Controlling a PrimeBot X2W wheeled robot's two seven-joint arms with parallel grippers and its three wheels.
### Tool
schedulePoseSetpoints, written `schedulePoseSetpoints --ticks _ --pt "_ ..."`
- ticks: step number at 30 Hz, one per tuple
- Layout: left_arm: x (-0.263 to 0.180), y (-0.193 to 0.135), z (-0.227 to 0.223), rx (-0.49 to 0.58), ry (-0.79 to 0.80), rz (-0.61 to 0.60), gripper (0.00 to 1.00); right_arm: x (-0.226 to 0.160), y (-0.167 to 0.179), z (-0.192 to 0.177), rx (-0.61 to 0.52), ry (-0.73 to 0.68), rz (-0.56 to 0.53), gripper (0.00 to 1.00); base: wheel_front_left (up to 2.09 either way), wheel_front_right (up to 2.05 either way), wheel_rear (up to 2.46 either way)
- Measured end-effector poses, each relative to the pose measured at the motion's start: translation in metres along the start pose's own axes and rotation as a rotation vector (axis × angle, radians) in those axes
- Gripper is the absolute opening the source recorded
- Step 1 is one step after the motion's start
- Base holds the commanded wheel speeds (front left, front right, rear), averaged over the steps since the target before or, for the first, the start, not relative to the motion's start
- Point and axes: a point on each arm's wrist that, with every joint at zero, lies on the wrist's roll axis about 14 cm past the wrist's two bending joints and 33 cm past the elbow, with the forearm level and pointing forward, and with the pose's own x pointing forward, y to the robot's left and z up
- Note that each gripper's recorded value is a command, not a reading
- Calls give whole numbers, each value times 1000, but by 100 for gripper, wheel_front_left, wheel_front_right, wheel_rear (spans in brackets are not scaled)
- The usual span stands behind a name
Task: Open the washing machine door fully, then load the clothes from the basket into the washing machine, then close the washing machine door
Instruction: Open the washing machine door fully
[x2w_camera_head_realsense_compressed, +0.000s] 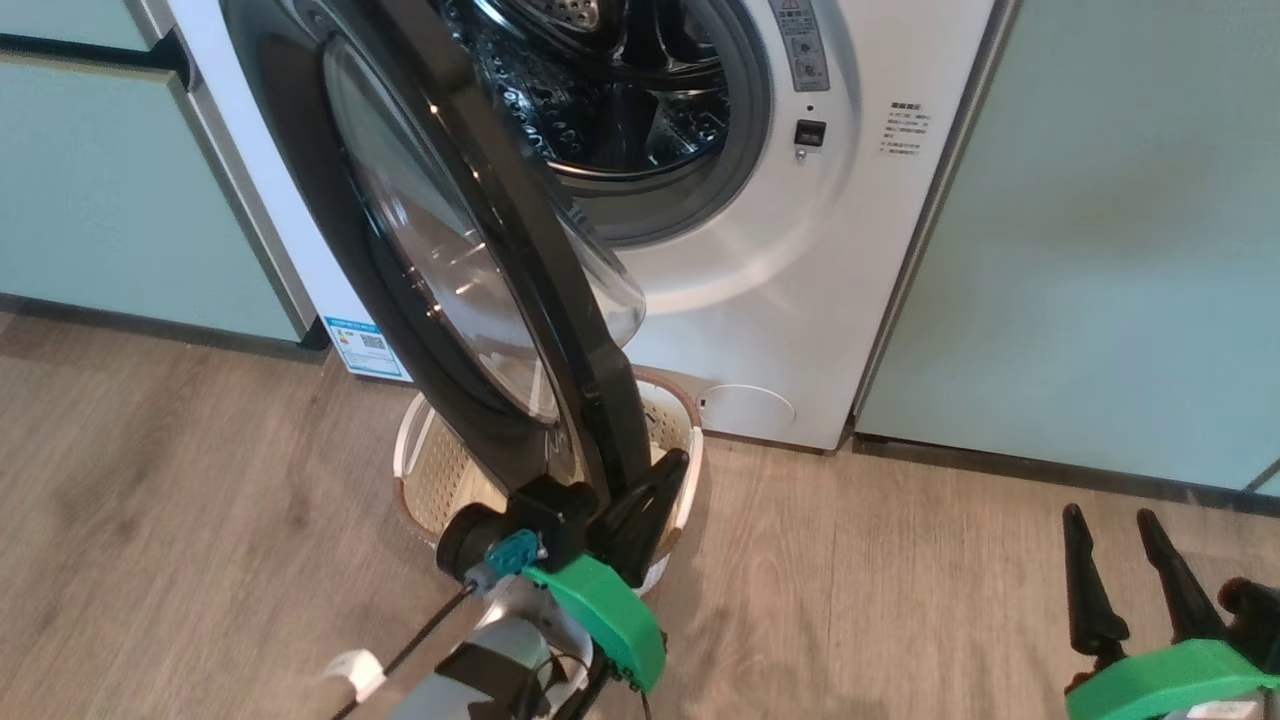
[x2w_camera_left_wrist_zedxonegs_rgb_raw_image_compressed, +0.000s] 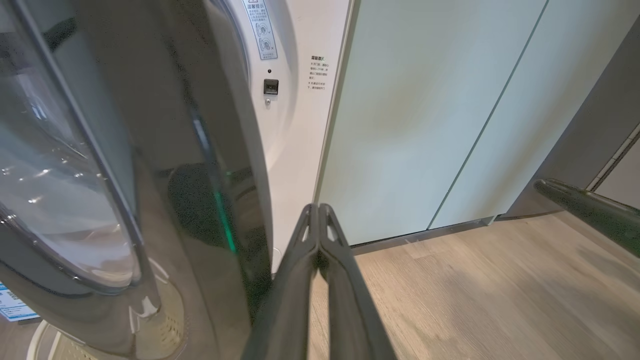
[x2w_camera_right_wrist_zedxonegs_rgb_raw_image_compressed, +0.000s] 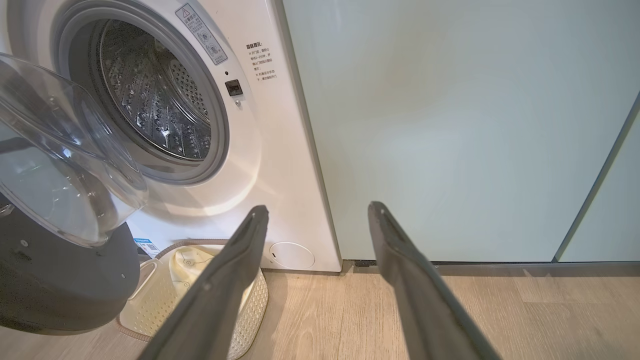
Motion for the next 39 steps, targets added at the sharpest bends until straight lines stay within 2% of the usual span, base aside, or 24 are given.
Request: schedulePoseSetpoints --ticks 39 --pt "-35 36 14 -8 -45 113 0 21 35 -8 1 26 112 100 0 0 0"
